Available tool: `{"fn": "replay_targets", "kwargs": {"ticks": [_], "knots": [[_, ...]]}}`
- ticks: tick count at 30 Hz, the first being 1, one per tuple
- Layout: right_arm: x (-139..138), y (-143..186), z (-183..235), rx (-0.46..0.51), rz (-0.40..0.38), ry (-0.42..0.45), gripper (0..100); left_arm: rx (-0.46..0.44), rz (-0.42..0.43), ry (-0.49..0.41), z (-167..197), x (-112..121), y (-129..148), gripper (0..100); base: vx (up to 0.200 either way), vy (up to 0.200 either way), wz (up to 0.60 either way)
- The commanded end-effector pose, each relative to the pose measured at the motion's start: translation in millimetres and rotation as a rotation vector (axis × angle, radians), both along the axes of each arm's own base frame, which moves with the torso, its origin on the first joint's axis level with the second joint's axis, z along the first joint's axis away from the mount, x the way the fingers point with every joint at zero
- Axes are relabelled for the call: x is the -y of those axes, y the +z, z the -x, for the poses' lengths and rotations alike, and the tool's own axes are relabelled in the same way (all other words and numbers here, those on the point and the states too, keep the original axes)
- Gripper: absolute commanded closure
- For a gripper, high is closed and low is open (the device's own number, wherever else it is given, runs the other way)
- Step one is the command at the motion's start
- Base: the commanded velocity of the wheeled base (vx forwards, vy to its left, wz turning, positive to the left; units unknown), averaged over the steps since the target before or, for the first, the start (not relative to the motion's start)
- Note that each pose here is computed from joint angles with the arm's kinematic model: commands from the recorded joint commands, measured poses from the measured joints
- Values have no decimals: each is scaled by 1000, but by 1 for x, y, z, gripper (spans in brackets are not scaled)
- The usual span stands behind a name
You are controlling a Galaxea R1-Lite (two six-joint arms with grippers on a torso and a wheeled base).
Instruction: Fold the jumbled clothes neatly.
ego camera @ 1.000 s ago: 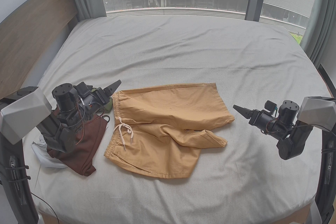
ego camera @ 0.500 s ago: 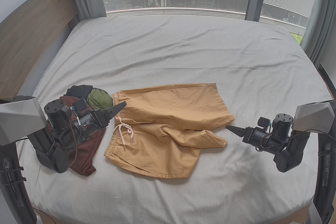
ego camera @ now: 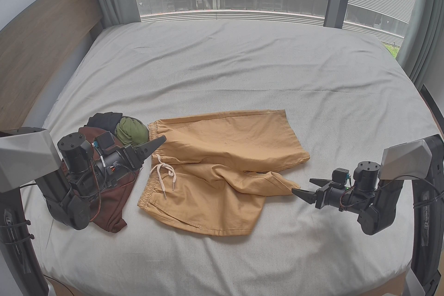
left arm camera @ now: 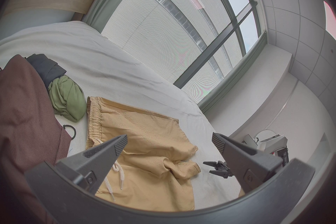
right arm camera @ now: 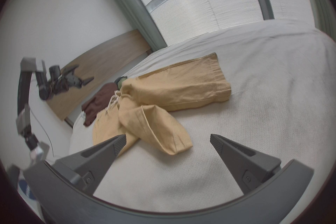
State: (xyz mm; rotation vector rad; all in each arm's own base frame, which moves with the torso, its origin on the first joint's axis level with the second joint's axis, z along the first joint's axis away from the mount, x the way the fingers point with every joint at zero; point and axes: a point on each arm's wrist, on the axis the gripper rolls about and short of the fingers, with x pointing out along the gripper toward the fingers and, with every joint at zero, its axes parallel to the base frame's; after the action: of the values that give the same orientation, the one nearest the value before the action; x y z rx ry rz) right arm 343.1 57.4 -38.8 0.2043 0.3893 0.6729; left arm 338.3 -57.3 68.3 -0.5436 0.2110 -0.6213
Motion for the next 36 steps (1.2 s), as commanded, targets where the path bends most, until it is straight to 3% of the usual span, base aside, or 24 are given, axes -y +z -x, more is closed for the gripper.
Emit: {"fn": "replay_targets", "kwargs": {"ticks": [1, 7, 29, 30, 36], "knots": [[0, -23, -1, 8, 58, 60, 0, -7, 1, 1, -1, 0, -2, 0, 0, 0, 0], [-2, -31, -13, 88, 112, 92, 0, -12, 2, 0, -1, 0, -4, 0, 0, 0, 0], [-26, -44, -22, 122, 116, 148, 0, -24, 0, -2, 0, 0, -7, 0, 0, 0, 0], [-26, -45, -22, 121, 116, 148, 100, -24, 0, -2, 0, 0, -7, 0, 0, 0, 0], [-33, -45, -18, 112, 118, 167, 100, -38, -2, -5, 0, 1, -11, 0, 0, 0, 0]]}}
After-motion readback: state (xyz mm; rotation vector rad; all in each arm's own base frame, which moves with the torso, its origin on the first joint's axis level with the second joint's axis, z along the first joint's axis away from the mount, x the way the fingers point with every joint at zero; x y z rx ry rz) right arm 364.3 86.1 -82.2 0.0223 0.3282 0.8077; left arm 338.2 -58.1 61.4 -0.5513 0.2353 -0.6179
